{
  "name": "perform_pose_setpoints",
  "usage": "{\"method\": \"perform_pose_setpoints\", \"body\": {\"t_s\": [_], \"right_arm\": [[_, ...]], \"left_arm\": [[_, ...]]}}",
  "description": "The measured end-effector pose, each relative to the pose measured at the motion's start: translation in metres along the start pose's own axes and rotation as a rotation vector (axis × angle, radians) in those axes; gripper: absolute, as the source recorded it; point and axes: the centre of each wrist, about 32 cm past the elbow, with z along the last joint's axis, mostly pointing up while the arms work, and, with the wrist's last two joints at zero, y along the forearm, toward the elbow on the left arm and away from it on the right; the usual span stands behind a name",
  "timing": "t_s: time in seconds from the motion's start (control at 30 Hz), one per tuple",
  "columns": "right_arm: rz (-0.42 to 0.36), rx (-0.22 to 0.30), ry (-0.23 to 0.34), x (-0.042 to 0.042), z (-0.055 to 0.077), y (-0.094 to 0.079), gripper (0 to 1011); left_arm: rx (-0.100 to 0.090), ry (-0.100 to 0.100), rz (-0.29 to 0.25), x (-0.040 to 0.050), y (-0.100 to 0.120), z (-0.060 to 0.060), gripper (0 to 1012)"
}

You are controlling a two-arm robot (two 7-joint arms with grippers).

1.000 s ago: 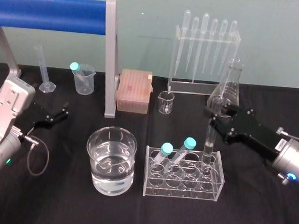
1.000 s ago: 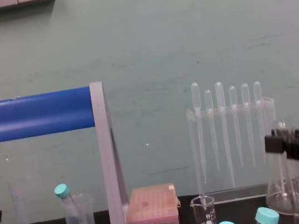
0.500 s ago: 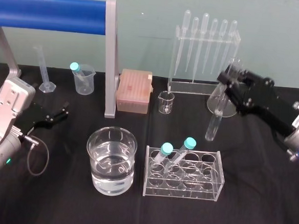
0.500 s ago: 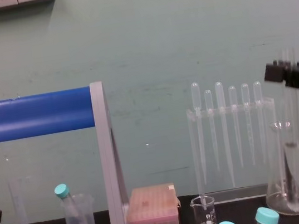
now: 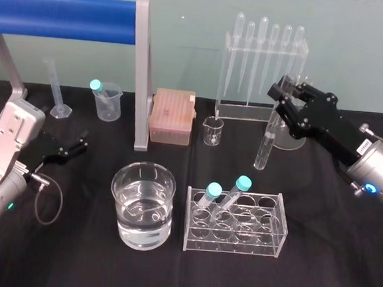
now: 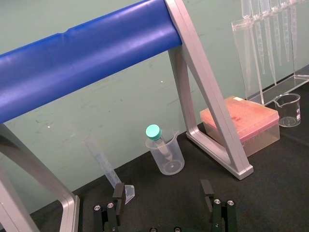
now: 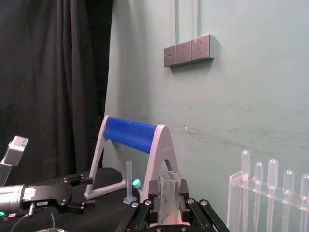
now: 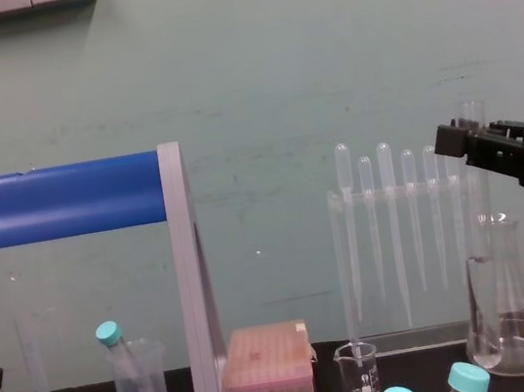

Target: Hold the test tube with one hand and immerse one end into the beaker, then return it to the test tube rack.

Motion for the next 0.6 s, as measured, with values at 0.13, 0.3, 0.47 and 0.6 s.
{"method": "perform_pose_setpoints", "body": {"t_s": [0.13,0.3,0.47,0.6], "right_arm": [[0.000,0.001,-0.001,0.0002,0.0004,-0.0002,251],[-0.001,0.002,-0.001,0.0002,0.0007,-0.0007,251],[-0.001,0.004,-0.001,0.0001,0.0009,-0.0010,251],[-0.001,0.005,-0.002,0.0001,0.0012,-0.0011,251]], "left_arm": [[0.000,0.000,0.000,0.0000,0.0000,0.0000,1000],[0.000,0.000,0.000,0.0000,0.0000,0.0000,1000],[0.000,0.000,0.000,0.0000,0.0000,0.0000,1000],[0.000,0.000,0.000,0.0000,0.0000,0.0000,1000]]}}
